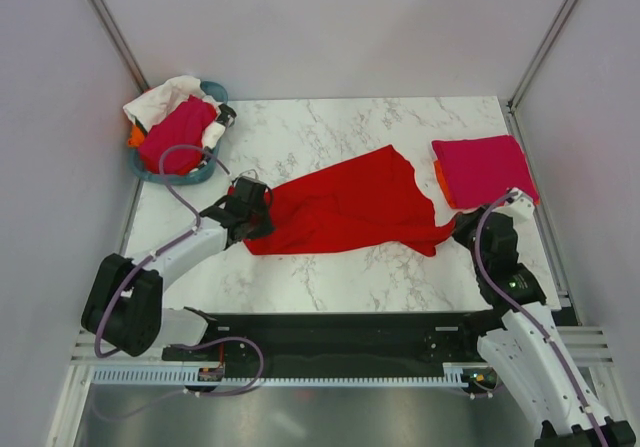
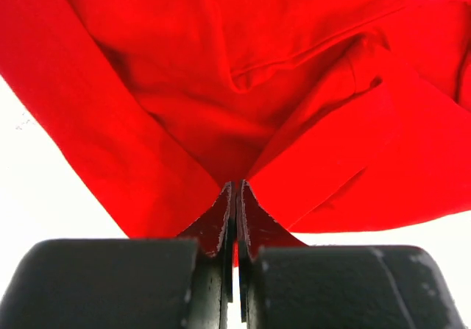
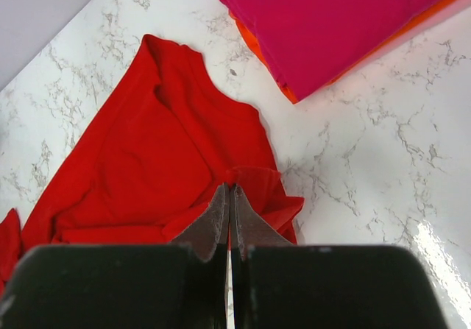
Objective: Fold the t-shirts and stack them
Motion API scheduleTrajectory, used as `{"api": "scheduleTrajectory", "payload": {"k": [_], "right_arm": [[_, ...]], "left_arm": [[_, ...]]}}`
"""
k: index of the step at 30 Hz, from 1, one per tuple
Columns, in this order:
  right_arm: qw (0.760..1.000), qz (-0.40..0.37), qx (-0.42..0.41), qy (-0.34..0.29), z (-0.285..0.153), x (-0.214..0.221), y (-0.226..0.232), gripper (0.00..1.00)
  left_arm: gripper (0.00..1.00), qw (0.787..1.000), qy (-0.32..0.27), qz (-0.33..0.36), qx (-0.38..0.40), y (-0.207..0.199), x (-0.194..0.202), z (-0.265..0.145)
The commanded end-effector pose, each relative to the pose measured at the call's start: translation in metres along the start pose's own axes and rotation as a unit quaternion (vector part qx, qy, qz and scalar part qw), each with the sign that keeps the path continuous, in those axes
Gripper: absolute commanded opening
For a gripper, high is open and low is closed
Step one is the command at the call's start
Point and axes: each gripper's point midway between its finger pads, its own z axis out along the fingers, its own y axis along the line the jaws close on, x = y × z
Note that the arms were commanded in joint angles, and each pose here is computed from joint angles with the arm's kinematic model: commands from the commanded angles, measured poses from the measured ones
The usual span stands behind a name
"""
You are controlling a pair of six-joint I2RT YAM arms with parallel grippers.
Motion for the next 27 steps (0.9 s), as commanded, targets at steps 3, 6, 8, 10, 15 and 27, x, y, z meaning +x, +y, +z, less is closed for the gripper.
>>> {"api": "scheduleTrajectory", "payload": {"k": [3, 6, 8, 10, 15, 27], "right_arm": [[1.0, 0.01, -0.025, 0.001, 0.008, -0.008, 0.02, 0.0], [0.999, 0.009, -0.039, 0.019, 0.017, -0.013, 0.04, 0.0], [0.999, 0.009, -0.034, 0.019, 0.022, -0.023, 0.048, 0.0], [1.0, 0.014, -0.023, 0.009, 0.022, -0.031, 0.048, 0.0], [0.998, 0.049, -0.015, -0.019, 0.011, -0.04, 0.04, 0.0], [0.995, 0.085, -0.031, -0.032, -0.009, -0.015, 0.013, 0.0]], "left_arm": [[0.02, 0.997, -0.072, 0.016, 0.03, -0.017, -0.042, -0.031], [0.02, 0.994, -0.105, -0.002, -0.004, -0.004, -0.065, -0.058], [0.02, 0.99, -0.129, -0.053, -0.006, 0.005, -0.08, -0.073], [0.02, 0.98, -0.165, -0.115, 0.008, 0.013, -0.088, -0.093], [0.02, 0.95, -0.242, -0.196, 0.0, 0.049, -0.084, -0.121], [0.98, 0.935, -0.265, -0.235, -0.028, 0.098, -0.029, -0.118]]}}
